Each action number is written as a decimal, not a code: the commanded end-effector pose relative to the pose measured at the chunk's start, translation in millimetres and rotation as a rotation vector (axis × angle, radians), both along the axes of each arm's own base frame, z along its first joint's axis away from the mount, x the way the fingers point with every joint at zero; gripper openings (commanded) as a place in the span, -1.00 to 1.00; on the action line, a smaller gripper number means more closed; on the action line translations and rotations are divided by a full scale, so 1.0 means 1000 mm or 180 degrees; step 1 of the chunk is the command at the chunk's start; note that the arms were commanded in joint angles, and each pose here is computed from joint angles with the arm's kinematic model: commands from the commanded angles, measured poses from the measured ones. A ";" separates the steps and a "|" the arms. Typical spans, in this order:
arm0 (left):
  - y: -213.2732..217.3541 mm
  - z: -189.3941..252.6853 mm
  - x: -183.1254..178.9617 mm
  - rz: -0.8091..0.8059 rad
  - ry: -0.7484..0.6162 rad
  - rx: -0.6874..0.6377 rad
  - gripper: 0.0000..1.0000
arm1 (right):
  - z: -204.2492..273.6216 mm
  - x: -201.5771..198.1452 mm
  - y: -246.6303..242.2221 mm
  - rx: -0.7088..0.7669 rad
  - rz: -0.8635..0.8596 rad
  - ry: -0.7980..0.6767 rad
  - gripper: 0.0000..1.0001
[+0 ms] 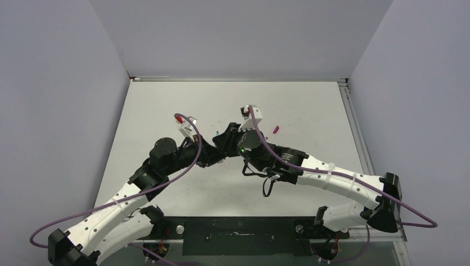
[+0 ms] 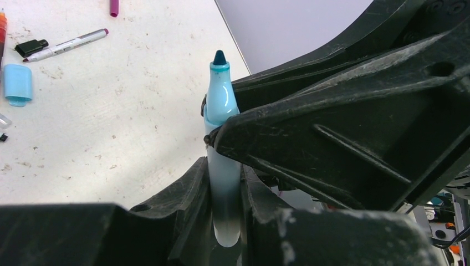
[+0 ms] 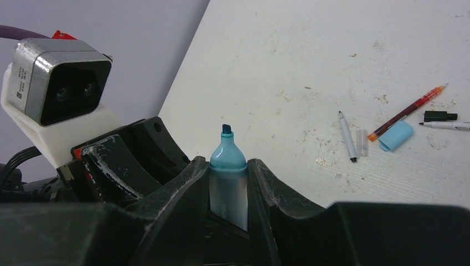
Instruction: Insert the pens into the pen caps
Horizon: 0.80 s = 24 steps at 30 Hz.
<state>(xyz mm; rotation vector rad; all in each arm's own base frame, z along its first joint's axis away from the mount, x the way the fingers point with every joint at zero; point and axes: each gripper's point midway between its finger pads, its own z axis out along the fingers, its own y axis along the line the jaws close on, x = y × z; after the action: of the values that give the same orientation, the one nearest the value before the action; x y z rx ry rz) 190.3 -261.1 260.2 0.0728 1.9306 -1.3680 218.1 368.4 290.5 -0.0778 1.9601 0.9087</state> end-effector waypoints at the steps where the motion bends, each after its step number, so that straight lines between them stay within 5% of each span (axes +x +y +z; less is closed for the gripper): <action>1: 0.003 0.025 0.003 0.0032 -0.0276 -0.0152 -1.00 | 0.017 -0.007 0.000 0.0153 0.0049 -0.0040 -0.48; 4: 0.005 0.022 0.000 -0.0007 -0.0313 -0.0090 -1.00 | 0.022 -0.007 -0.008 0.0126 0.0022 -0.0100 -0.15; 9: 0.007 0.020 -0.012 -0.0205 -0.0394 -0.0065 -1.00 | 0.047 -0.009 -0.030 0.0133 -0.0019 -0.0354 0.10; 24: 0.019 0.025 -0.049 -0.0848 -0.0770 0.0395 -1.00 | 0.032 0.014 -0.105 -0.0917 -0.0074 -0.0417 0.26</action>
<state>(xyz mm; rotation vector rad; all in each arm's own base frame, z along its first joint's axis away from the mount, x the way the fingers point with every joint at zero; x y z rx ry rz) 150.9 -249.1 260.6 0.3948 1.9149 -1.3905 221.9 290.2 334.3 -0.2218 1.8840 0.7170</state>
